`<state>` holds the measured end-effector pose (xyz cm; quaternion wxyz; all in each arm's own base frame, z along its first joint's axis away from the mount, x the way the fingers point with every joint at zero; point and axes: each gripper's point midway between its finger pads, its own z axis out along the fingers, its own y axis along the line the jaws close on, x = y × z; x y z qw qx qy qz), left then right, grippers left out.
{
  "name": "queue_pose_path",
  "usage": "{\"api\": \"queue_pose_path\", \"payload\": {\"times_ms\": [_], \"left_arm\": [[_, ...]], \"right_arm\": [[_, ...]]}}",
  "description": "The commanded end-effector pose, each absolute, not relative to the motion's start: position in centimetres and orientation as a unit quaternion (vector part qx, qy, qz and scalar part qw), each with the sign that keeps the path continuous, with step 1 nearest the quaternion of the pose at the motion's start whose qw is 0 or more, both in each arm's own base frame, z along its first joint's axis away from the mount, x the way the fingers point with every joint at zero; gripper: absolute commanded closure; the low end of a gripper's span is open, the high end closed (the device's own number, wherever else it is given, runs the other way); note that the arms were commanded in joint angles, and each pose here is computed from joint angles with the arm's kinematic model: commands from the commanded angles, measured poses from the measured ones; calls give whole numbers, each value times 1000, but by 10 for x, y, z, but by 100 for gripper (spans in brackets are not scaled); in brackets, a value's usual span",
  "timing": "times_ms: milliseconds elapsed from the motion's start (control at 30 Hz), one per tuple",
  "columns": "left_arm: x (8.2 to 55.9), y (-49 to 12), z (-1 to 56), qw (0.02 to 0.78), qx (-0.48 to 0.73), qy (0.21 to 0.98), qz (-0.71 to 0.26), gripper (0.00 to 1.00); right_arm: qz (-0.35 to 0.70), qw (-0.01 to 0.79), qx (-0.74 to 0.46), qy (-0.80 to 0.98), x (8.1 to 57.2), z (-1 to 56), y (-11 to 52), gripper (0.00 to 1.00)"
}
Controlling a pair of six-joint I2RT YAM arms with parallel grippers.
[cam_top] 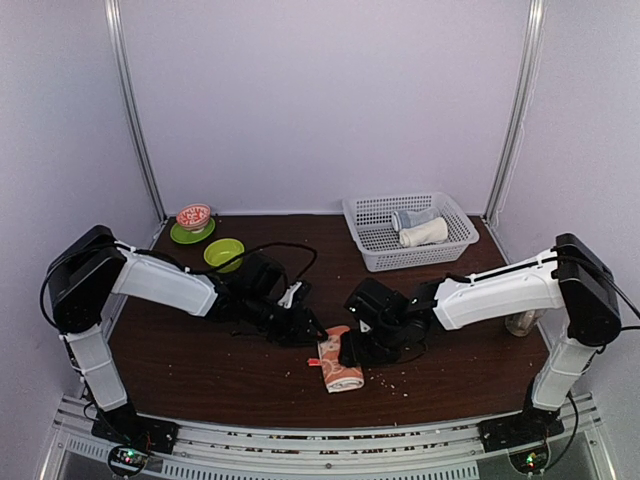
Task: Roll the towels
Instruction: Smooth out the towel at the center of the board.
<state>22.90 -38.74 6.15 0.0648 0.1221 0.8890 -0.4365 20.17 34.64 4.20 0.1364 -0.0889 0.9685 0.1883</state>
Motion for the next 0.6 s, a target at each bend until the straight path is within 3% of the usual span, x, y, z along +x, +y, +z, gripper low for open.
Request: {"api": "queue_pose_path", "payload": {"times_ms": [0,200,567], "left_arm": [[238,-392,86,97,136,879,-447,55],[238,-390,87,102,137,881,-442,55],[242,-392,96,112,139,876,-448,55]], "right_arm": [[190,153,-84,966,208,46,341,36],[216,171,-84,958,211,71,346,29],[191,179,-119,958,191,78,348,30]]}}
